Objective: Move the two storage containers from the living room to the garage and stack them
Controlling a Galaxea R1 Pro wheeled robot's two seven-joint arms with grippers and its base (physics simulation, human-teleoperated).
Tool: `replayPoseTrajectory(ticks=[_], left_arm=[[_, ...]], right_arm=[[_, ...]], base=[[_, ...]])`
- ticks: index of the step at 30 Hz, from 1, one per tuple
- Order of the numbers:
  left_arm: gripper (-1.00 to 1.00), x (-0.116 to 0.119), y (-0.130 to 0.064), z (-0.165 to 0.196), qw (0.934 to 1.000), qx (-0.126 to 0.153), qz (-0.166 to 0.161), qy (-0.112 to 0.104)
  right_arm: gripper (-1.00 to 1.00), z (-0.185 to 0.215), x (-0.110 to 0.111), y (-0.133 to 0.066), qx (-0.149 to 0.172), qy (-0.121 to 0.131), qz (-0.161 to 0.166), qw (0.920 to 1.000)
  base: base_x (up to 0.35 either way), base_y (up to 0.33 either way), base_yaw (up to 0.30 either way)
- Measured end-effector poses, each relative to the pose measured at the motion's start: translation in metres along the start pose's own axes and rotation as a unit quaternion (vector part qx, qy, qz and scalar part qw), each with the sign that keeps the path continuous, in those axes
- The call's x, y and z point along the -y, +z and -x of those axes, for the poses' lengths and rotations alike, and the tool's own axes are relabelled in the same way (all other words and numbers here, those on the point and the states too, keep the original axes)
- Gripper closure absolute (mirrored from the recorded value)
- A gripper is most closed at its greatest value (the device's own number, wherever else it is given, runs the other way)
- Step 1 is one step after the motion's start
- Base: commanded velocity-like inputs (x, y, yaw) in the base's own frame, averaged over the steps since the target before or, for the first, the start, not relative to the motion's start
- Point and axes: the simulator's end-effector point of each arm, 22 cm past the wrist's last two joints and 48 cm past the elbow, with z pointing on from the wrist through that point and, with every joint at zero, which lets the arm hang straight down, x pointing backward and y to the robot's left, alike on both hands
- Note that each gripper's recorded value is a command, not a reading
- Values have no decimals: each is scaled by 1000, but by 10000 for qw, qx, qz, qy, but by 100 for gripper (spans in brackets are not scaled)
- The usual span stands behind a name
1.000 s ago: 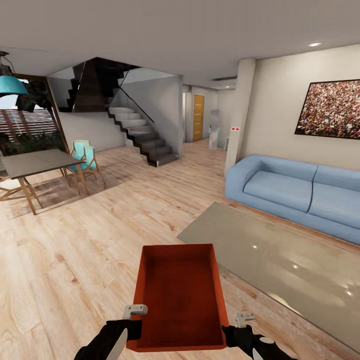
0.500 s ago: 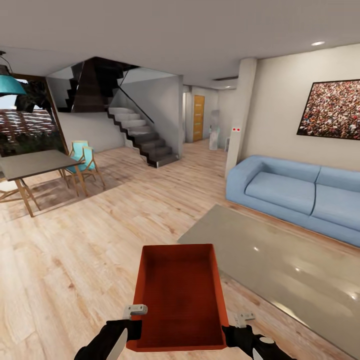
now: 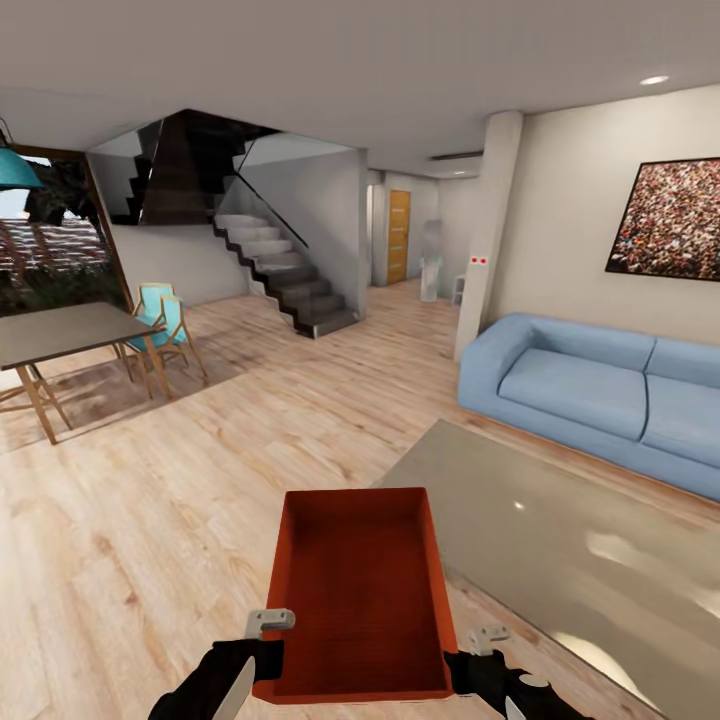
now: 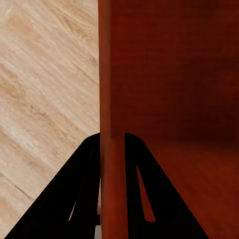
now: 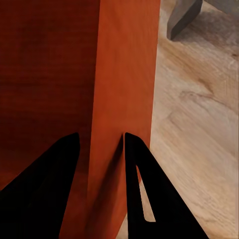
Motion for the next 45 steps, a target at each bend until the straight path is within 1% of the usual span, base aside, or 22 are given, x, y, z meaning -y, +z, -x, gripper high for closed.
replayPoseTrajectory(ticks=[12, 45], left_arm=[[100, 0, 0, 0, 10000, 0, 0, 0], [100, 0, 0, 0, 10000, 1, 0, 0]], right_arm=[[100, 0, 0, 0, 0, -1, 0, 10000], [100, 0, 0, 0, 0, -2, 0, 10000]], base=[[271, 202, 0], [296, 143, 0]])
